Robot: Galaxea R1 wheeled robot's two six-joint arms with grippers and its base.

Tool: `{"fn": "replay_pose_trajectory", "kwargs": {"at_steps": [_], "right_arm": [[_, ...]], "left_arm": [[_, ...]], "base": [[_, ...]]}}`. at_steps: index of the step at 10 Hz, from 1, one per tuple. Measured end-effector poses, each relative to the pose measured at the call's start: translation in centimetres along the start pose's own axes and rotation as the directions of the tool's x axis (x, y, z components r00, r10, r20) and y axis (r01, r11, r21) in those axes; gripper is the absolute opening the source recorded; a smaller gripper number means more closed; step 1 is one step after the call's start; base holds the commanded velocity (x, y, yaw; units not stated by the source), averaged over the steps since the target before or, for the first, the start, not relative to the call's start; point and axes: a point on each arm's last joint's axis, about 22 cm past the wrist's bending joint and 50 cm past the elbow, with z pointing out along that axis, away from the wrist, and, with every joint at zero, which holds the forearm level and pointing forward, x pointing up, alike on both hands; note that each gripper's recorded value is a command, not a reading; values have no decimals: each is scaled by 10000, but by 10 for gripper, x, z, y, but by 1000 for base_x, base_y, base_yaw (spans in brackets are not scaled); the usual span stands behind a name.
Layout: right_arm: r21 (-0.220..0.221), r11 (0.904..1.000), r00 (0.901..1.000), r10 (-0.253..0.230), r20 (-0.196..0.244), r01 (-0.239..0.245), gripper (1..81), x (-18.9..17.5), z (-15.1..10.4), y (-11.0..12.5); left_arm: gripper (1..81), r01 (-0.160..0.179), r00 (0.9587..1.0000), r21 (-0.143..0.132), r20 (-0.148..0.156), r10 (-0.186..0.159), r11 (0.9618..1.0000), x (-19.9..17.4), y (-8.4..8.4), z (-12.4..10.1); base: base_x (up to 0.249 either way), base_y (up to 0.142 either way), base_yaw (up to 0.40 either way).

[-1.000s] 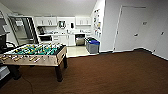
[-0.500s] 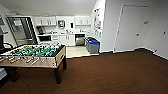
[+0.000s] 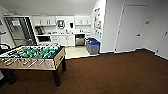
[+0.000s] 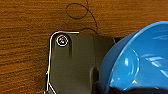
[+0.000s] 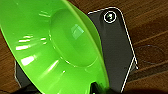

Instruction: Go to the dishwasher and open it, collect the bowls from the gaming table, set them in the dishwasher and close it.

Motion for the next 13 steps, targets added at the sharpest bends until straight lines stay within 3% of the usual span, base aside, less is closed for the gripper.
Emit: {"fn": "replay_pose_trajectory", "kwargs": {"at_steps": [13], "right_arm": [[4, 10000, 10000, -7, 9, 7, 10, 0, 0, 0]], "left_arm": [[10, 1, 10000, 7, 15, -1, 10000, -1, 0, 0]], "base": [[164, 0, 0]]}}
